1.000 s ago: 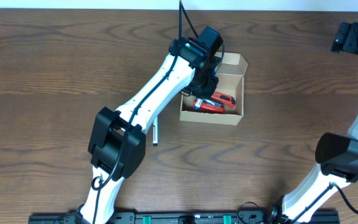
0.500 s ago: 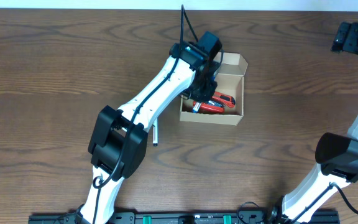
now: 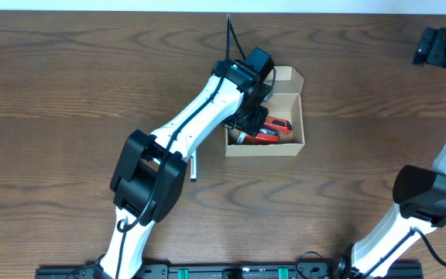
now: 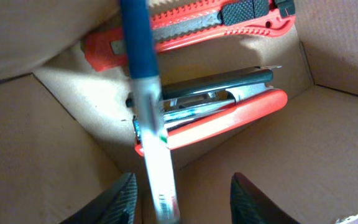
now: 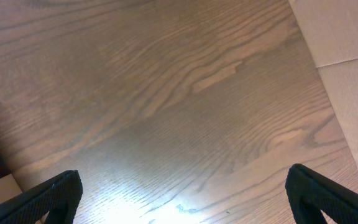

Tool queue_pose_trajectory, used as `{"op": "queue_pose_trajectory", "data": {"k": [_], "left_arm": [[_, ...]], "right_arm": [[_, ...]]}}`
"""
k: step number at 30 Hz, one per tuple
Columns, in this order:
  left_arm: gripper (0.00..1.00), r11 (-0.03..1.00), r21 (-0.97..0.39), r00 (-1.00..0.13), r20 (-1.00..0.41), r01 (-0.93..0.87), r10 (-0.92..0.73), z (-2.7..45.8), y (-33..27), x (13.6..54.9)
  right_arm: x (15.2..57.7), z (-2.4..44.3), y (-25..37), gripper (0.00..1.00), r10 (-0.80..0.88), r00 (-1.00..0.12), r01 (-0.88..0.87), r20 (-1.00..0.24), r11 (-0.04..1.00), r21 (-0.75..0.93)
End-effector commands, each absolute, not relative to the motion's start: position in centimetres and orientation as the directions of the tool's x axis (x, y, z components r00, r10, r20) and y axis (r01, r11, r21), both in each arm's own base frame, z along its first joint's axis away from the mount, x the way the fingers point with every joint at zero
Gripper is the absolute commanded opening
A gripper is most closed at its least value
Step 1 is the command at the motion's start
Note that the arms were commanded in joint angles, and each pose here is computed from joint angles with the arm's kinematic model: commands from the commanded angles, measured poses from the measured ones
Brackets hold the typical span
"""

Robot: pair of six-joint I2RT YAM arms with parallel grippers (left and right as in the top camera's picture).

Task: Pack container
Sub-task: 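Carry the blue marker over the box and drop it in, then withdraw the left gripper and move over the black-capped marker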

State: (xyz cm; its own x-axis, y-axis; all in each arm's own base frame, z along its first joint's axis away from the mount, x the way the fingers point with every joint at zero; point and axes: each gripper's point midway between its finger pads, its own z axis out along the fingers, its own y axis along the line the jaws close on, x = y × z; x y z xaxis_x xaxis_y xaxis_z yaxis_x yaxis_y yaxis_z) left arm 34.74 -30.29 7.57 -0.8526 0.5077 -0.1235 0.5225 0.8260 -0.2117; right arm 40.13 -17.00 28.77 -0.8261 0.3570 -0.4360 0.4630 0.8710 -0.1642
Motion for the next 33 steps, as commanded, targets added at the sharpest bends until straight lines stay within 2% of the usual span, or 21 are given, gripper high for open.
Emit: {"op": "queue_pose_trajectory", "data": {"k": [1,7,9,11,18,24,33], "left_arm": [[0.49,0.820,-0.210,-0.846,-0.125,0.533,0.518,7.5,-30.4,34.7],[0.49,0.824,-0.181,-0.843,-0.151,0.537,0.516,8.3,-30.1,35.6],[0.53,0.829,-0.156,-0.841,-0.177,0.537,0.511,9.5,-30.0,36.4],[0.58,0.837,-0.120,-0.837,-0.214,0.534,0.503,11.3,-29.8,37.5],[0.59,0.914,0.044,-0.866,-0.302,0.404,0.398,18.6,-25.5,40.6],[0.62,0.954,0.170,-0.931,-0.232,0.246,0.281,20.8,-17.9,40.3],[0.65,0.987,0.134,-0.991,-0.092,0.083,0.096,21.2,-11.6,38.0]], "right_arm": [[39.8,29.5,-17.3,0.99,0.371,-0.809,0.484,-0.456,0.861,-0.159],[39.8,29.5,-17.3,0.99,0.371,-0.809,0.484,-0.456,0.861,-0.158],[39.8,29.5,-17.3,0.99,0.371,-0.809,0.484,-0.456,0.861,-0.159],[39.8,29.5,-17.3,0.99,0.371,-0.809,0.484,-0.456,0.861,-0.159],[39.8,29.5,-17.3,0.99,0.371,-0.809,0.484,-0.456,0.861,-0.158],[39.8,29.5,-17.3,0.99,0.371,-0.809,0.484,-0.456,0.861,-0.159],[39.8,29.5,-17.3,0.99,0.371,-0.809,0.484,-0.456,0.861,-0.158]]}}
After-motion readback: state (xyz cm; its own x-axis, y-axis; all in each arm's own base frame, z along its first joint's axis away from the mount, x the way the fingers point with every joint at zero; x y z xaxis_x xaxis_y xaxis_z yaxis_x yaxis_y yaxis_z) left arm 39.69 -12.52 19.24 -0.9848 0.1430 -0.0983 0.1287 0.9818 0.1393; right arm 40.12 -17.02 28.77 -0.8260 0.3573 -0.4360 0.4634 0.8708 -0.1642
